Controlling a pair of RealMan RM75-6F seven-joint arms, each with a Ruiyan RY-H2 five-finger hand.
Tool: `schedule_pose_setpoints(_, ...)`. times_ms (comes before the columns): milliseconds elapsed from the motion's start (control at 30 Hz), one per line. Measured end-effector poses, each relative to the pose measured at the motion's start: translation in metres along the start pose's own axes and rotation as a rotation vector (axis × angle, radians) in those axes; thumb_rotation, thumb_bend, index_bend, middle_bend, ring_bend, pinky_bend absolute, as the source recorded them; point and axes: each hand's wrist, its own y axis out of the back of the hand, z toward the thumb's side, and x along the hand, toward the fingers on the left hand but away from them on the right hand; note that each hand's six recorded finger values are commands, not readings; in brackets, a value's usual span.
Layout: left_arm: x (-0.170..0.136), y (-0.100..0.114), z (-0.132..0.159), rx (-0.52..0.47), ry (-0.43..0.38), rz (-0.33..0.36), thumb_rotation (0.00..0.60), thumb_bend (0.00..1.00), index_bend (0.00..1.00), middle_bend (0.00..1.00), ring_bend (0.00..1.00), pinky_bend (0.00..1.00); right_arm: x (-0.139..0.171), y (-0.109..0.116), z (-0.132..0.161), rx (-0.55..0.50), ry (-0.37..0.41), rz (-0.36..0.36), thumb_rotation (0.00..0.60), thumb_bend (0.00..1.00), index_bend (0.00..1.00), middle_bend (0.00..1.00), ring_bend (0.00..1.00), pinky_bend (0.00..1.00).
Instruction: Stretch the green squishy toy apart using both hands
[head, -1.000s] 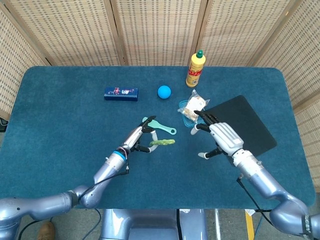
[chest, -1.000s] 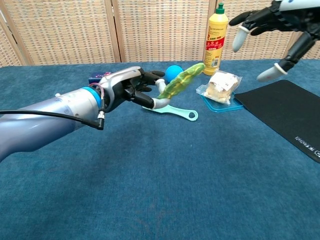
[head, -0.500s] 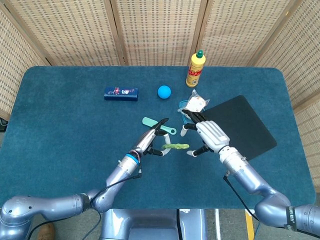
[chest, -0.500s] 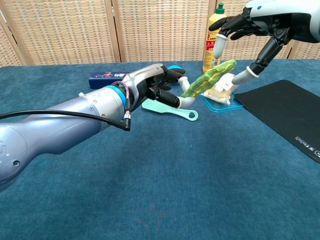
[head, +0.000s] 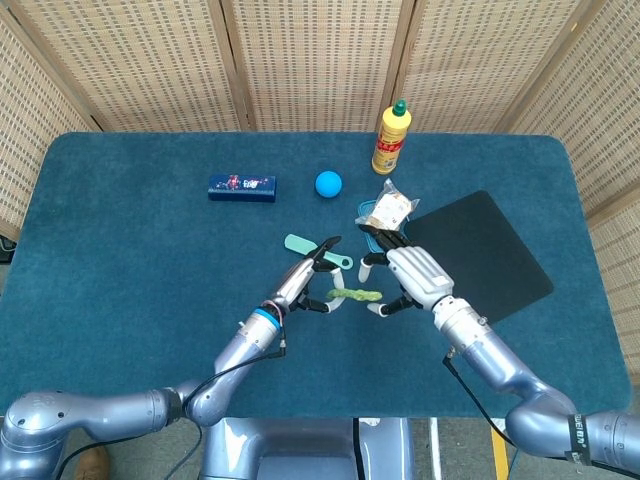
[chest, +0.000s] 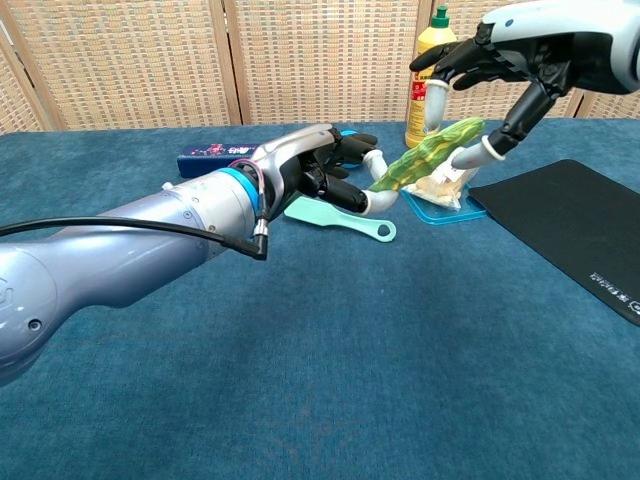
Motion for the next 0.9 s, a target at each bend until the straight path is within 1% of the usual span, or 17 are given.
schedule_pose_setpoints(400,0.0025,0.0004,0.0000,-0.002,0.008,0.008,0.600,0.40,0.76,0.00,0.00,0.00,-0.0014,-0.0046,0.0030,-0.050,-0.019,0.016,0.600,0.40,0.55,0.00,0.00,0.00)
schedule_pose_setpoints(667,0.0028,-0.0001,0.0007,-0.007,0.007,0.008,0.600,0.40,0.76,0.00,0.00,0.00,-0.0016,-0.0048,0.0022,-0.040,-0.025,0.013,0.600,0.47,0.58,0.00,0.00,0.00)
schedule_pose_setpoints(900,0.0018,0.0000,0.0026,-0.012,0.002,0.008,0.600,0.40,0.76,0.00,0.00,0.00,-0.0003,-0.0053,-0.0011,-0.007,-0.030,0.012,0.600,0.52,0.60,0.00,0.00,0.00)
